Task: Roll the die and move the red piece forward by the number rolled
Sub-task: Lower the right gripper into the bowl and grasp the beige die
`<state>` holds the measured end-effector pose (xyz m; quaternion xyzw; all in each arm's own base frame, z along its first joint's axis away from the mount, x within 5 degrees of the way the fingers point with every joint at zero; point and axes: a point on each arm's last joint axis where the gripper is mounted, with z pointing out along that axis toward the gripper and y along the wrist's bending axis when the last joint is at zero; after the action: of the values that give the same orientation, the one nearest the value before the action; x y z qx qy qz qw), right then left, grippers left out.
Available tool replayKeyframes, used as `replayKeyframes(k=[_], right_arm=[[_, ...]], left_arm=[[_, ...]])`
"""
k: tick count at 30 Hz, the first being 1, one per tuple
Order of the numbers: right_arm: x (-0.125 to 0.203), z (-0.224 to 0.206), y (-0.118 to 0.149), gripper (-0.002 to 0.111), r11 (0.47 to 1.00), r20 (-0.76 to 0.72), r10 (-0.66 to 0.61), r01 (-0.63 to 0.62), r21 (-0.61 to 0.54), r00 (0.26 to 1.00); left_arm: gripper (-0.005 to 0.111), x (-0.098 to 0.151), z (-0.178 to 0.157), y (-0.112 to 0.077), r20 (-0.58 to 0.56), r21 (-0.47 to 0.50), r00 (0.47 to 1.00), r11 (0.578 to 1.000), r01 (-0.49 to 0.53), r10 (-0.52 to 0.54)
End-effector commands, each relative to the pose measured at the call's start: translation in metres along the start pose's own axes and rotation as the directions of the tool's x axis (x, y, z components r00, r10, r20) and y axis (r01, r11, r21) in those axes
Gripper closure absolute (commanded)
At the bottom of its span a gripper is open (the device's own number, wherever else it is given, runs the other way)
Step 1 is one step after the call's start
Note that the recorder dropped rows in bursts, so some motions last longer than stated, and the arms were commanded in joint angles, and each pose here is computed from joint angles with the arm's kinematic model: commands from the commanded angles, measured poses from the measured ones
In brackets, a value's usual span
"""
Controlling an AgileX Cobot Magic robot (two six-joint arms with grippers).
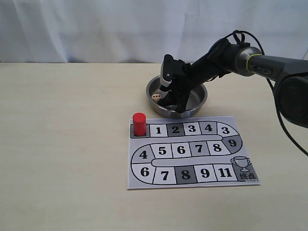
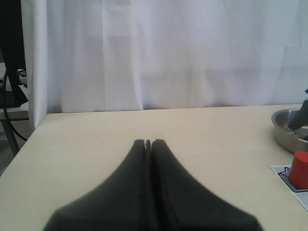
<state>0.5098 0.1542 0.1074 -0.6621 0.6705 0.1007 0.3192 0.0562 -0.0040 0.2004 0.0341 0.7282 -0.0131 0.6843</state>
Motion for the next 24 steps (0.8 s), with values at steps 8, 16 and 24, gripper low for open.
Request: replayKeyframes(k=[8,16,24], right_arm=[[-0.0108,0.0056,0.0043,0.057,1.000,0.016,-0.009,0.009,-0.010,1.000],[-0.0108,0.0059,0.0045,0.057,1.000,0.016,-0.007,0.007,-0.011,1.000],[-0.0098,0.0089,0.0077,0.057,0.999,0.017,-0.005,0.006,-0.037,1.000]], left_arm=[[0.107,0.0002,0.0000,-0.0001,0.008,0.001,1.000,1.000,0.007,-0.007],[0.107,0.0002,0.0000,-0.0001,0.008,0.001,1.000,1.000,0.007,-0.007],[0.107,0.0002,0.0000,-0.0001,0.008,0.001,1.000,1.000,0.007,-0.007]])
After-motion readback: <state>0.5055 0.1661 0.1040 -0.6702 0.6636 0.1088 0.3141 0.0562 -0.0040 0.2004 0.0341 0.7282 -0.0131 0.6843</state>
